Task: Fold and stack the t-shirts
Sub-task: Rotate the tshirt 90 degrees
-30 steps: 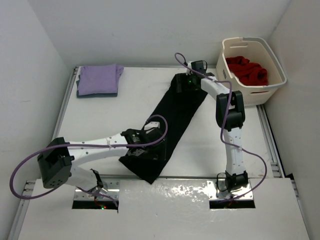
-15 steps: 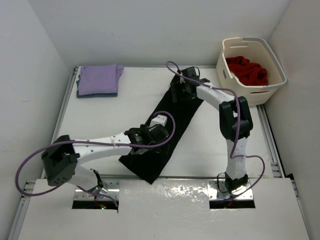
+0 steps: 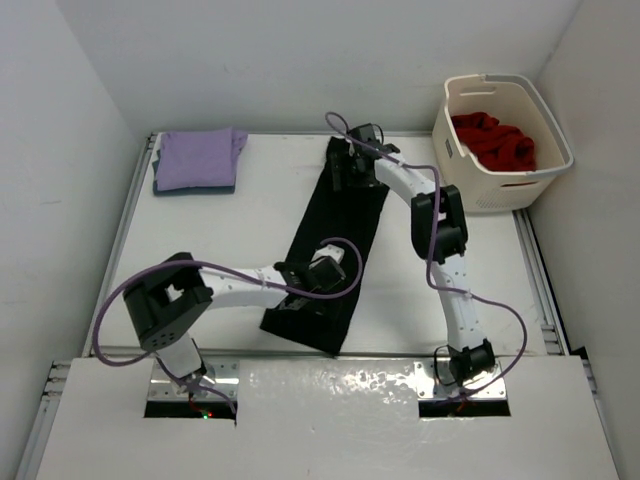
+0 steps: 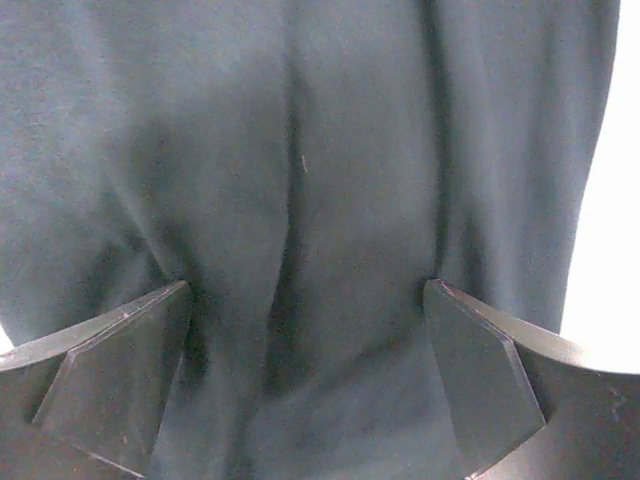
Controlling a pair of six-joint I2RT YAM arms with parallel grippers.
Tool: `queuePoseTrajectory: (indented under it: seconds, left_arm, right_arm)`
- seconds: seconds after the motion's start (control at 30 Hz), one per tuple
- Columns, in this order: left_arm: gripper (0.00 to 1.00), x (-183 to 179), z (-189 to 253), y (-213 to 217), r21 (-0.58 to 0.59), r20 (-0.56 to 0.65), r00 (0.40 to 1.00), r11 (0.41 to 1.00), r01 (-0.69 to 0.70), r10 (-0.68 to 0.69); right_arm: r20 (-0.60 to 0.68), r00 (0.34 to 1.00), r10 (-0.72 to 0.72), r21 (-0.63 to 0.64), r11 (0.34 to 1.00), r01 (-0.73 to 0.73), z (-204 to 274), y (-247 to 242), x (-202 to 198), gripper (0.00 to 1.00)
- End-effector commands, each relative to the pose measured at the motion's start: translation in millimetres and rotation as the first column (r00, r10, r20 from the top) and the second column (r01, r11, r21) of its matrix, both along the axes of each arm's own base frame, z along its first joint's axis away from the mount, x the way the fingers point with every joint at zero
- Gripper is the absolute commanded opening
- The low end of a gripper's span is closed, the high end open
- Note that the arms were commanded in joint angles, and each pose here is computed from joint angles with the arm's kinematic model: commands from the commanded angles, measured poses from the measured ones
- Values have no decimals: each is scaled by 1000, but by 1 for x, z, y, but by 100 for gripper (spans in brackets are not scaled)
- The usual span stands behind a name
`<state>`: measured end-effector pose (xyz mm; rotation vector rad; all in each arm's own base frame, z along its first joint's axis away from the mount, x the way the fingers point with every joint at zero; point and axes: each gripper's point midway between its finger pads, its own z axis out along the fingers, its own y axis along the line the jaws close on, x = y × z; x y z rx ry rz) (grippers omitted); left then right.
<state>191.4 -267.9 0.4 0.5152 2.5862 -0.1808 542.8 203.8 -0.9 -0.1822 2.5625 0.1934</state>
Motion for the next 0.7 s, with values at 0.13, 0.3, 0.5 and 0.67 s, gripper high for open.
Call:
queuePoseTrajectory:
  seconds: [0.13, 0.3, 0.5, 0.67]
  left_arm:
    - [100, 15, 3, -33, 21, -54, 996, 997, -68, 69]
    - [100, 17, 16, -38, 26, -1, 997, 997, -74, 74]
    - [100, 33, 87, -28, -23, 230, 961, 988, -152, 153]
    - [100, 59, 161, -3, -302, 333, 886, 927, -224, 323]
  right_arm:
    - [64, 994, -84, 201, 977, 69, -55, 12, 61, 99]
    - [173, 972, -161, 336, 937, 95, -38, 16, 103, 99]
    - [325, 945, -23, 317, 945, -86, 64, 19, 103, 99]
    - [392, 917, 77, 248, 951, -186, 150, 12, 71, 99]
